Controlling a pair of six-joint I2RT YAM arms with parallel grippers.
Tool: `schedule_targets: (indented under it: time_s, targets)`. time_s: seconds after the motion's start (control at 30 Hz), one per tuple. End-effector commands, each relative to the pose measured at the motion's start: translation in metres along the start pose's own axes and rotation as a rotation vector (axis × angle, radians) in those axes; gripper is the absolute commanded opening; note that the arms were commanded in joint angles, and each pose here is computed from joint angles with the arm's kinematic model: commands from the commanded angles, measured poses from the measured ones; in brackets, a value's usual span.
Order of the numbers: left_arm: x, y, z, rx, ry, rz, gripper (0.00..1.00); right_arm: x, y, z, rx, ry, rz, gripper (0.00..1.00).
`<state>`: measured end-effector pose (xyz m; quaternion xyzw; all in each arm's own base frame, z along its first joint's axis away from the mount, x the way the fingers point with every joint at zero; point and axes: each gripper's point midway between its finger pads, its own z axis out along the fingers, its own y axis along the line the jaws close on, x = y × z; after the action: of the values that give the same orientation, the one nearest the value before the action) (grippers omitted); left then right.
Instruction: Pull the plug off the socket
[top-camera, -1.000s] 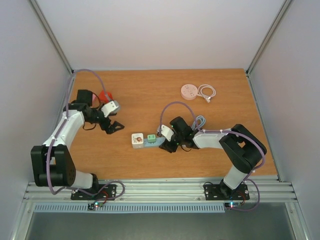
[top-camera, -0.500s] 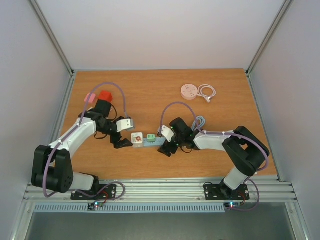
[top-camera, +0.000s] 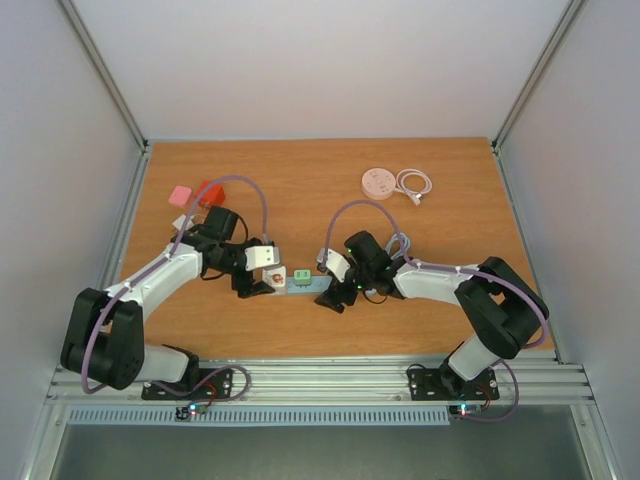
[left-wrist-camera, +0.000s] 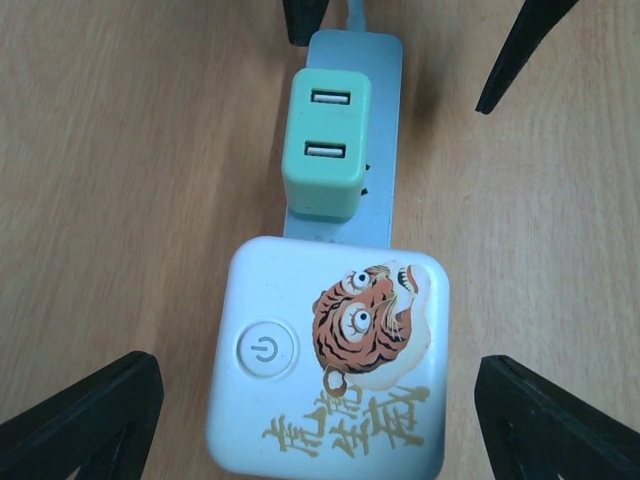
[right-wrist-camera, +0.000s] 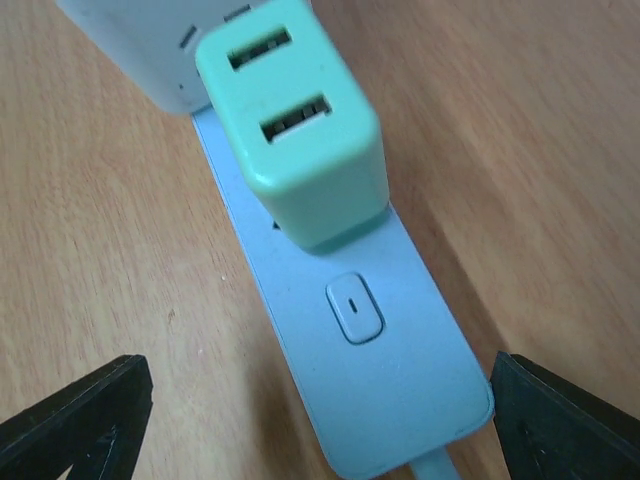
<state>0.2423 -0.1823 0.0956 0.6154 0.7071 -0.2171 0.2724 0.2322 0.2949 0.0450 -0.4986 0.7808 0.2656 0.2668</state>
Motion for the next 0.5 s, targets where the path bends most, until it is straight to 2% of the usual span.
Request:
schedule_targets:
  time_s: [0.0, 0.27, 0.47]
  targets:
    - [-0.003, 0.002, 0.006, -0.017, -0.011, 0.049, 0.86, -0.037, 0.005, -0.01, -0.035, -0.129, -0.097, 0.94]
    - [-0.003, -0.002, 0.012, 0.02, -0.017, 0.061, 0.67, -0.058, -0.003, -0.015, -0.052, -0.169, -0.154, 0.92]
    - [-0.008, -0.007, 0.014, 0.051, -0.046, 0.09, 0.61, -0.066, -0.003, -0.012, -0.088, -0.189, -0.175, 0.9]
